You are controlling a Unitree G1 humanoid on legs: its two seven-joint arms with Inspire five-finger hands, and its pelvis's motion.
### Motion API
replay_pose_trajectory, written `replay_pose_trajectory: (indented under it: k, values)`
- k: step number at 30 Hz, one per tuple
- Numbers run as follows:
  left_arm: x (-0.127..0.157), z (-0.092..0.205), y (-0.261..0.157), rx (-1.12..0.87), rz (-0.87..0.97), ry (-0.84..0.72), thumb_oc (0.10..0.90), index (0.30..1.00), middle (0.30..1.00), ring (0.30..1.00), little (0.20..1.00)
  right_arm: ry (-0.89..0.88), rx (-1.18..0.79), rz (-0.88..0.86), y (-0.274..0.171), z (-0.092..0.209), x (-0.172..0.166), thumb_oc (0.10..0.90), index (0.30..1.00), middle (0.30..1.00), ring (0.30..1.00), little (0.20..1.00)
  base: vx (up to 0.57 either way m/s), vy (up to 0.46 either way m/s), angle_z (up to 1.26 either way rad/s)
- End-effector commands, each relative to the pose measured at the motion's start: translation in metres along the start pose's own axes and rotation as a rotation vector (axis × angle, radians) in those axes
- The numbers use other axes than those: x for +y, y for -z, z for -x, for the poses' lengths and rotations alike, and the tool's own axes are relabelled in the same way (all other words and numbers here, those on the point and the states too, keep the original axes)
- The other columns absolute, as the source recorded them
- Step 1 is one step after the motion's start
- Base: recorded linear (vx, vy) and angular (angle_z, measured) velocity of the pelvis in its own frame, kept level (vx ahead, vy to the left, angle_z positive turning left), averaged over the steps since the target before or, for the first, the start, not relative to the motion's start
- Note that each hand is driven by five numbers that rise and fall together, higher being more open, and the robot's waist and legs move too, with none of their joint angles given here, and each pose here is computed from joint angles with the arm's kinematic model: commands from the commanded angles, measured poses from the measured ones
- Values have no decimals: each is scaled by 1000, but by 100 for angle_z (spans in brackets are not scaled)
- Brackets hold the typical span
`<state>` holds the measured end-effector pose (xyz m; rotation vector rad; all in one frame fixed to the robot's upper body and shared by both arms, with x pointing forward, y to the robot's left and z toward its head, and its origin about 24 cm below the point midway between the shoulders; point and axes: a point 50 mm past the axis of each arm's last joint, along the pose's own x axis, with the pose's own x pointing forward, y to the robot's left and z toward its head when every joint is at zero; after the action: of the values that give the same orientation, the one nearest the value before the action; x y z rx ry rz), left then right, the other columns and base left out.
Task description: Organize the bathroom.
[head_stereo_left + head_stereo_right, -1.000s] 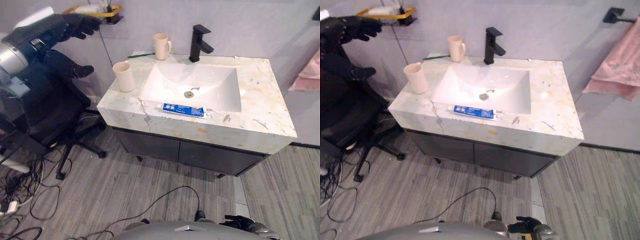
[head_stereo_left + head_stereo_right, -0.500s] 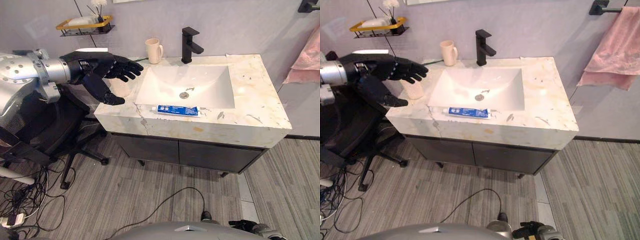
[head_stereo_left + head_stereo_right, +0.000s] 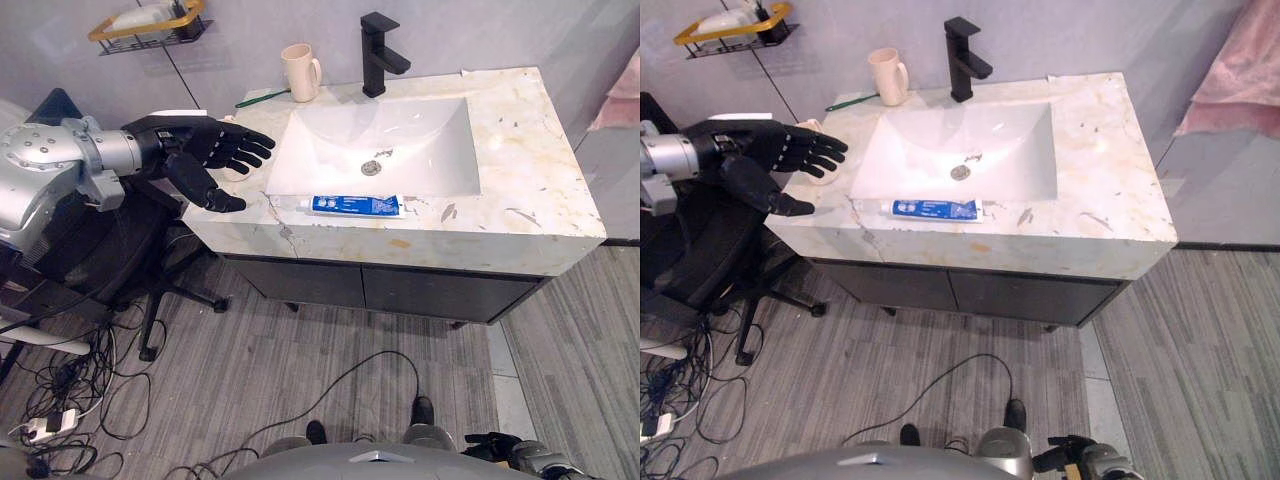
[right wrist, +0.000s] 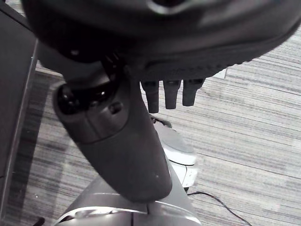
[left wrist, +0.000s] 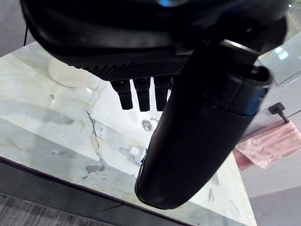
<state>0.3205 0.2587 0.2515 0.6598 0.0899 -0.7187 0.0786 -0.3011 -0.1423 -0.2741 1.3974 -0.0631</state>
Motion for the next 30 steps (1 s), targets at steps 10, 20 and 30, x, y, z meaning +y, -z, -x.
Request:
replay_pose_trajectory:
  k: [10, 20, 30]
  values:
    - [14, 6, -65, -227, -85, -174, 800, 900, 900, 900, 900, 57, -26, 49, -17, 4, -21, 800, 900, 900, 900, 900, -34, 13, -3]
    - [11, -6, -78, -233, -132, -188, 800, 900, 900, 900, 900, 70, -70, 20, -30, 7, -30, 800, 900, 900, 900, 900, -51, -10, -6]
    - [16, -5, -87, -242, -207, -270, 800, 900, 900, 900, 900, 106, -177, 11, -49, 12, -40, 800, 900, 900, 900, 900, -27, -4, 1]
